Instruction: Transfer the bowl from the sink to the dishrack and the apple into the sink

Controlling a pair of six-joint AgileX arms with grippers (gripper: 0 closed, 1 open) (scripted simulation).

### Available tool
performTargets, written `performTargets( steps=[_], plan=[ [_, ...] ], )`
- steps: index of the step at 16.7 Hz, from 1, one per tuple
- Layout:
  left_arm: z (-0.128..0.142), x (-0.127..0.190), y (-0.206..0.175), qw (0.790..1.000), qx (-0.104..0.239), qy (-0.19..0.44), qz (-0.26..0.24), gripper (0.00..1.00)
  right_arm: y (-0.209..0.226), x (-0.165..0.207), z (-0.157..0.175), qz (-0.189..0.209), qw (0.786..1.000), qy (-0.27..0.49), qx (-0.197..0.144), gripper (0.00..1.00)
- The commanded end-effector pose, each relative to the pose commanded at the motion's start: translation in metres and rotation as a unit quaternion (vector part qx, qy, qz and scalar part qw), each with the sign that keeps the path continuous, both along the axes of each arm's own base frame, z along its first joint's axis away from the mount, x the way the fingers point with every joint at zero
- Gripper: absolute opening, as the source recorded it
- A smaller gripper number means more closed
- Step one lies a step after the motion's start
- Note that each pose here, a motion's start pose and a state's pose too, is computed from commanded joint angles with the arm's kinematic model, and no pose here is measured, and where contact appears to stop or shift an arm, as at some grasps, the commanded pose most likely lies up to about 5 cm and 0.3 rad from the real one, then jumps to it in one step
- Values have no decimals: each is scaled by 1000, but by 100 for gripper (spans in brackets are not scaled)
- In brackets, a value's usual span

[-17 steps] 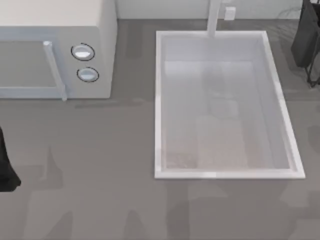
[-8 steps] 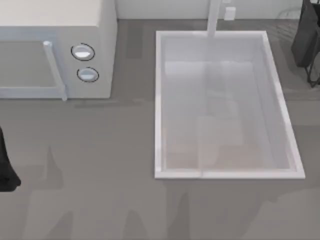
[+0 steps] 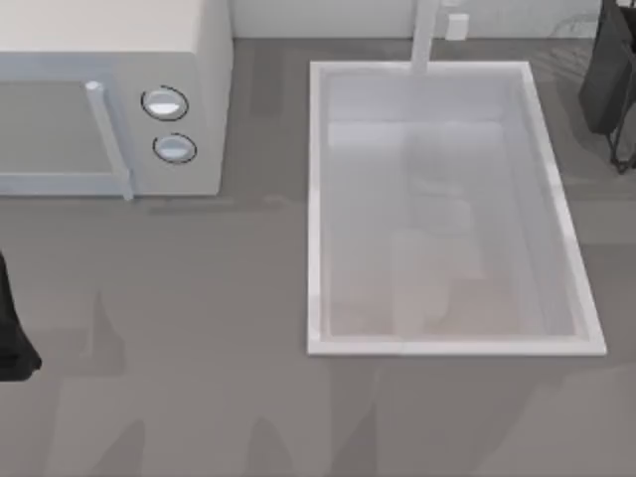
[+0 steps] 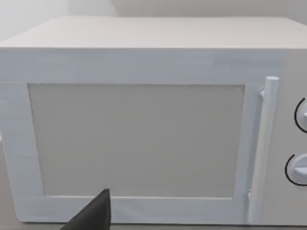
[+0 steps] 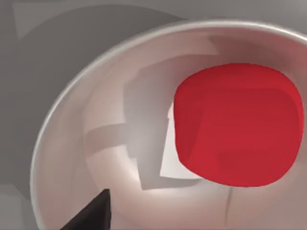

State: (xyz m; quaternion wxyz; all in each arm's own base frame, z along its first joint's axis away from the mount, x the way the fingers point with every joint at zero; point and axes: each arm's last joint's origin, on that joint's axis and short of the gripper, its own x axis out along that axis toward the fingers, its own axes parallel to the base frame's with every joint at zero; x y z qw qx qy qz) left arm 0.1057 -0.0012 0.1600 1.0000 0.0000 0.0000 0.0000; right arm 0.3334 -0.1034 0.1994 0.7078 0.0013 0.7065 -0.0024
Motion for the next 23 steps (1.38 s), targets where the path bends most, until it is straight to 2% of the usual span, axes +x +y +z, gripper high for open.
performTargets(
  steps=[3,10,15,23],
  plan=[
    [0,0,0,1000,0,0,0,100,-1,2,-20,-1,1000,1,-1,100],
    [0,0,0,1000,0,0,0,100,-2,1,-101,-2,1000,-2,-1,100],
    [0,0,0,1000,0,0,0,100,-2,0,-108,-2,1000,1,1,100],
    [0,0,0,1000,0,0,0,100,-2,0,-108,-2,1000,1,1,40]
  ],
)
